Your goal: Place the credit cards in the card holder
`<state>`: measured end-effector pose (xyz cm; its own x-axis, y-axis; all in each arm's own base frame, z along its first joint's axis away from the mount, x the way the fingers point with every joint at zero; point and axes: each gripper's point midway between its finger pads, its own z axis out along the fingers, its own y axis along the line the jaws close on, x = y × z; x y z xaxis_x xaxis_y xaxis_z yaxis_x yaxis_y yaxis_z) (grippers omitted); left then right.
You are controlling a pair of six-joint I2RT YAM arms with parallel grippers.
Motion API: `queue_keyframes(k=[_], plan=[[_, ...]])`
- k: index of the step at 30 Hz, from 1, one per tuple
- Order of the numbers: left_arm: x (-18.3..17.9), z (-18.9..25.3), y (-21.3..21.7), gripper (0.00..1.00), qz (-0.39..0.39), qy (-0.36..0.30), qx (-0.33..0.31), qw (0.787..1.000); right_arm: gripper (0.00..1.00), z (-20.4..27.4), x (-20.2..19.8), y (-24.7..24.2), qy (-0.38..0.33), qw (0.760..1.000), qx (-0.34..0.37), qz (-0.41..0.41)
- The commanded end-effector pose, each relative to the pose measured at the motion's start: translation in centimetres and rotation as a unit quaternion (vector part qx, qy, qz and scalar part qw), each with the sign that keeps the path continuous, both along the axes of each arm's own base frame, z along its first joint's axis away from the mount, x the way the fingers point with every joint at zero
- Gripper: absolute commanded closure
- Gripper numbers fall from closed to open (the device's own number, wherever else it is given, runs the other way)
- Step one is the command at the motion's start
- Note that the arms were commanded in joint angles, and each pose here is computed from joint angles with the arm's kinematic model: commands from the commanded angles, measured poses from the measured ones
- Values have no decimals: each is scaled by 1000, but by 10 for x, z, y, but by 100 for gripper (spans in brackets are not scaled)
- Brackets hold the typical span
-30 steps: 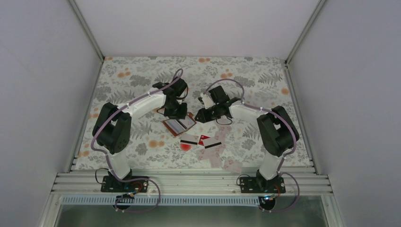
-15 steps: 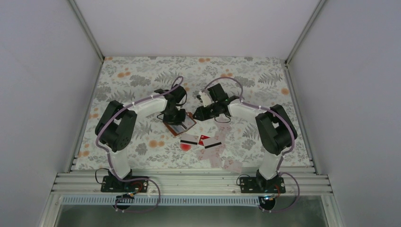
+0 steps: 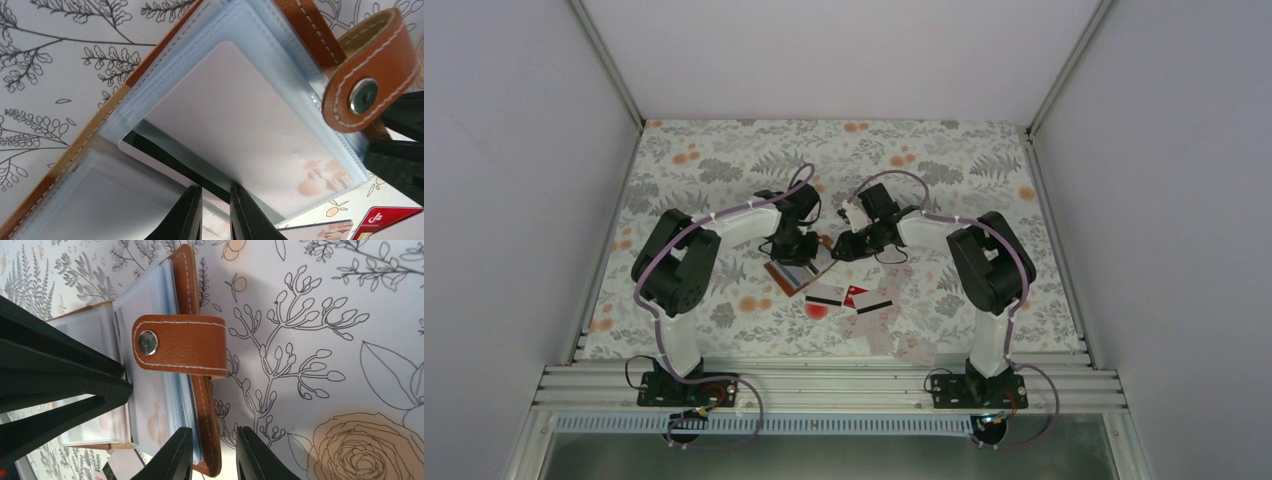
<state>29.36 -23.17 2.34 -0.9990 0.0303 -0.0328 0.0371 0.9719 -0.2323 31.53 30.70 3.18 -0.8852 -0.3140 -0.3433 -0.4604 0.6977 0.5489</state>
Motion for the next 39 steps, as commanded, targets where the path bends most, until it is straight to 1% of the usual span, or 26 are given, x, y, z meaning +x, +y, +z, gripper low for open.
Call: queue_keyframes(k=[1,8,15,23,30,33,39], plan=[[7,-9,-1,83,-7,-19,4,1000,77,-10,-5,5,8,1000,6,7],[33,10,-23,83,-39,-83,-47,995,78,-22,-28,-2,36,999,8,9],[35,19,-28,83,-45,-88,-61,993,78,-15,-27,-9,25,1000,-10,3],[37,57,-25,83,-39,-118,-65,990,78,-4,-18,-24,9,999,-41,-13],[40,82,-21,83,-31,-131,-59,989,77,21,-14,-29,-15,999,-39,-18],[36,84,-15,83,-27,-130,-51,990,75,34,-13,-28,-25,999,-32,-18],[23,73,6,83,-16,-123,-13,992,73,55,-14,-23,-33,999,-9,-15]])
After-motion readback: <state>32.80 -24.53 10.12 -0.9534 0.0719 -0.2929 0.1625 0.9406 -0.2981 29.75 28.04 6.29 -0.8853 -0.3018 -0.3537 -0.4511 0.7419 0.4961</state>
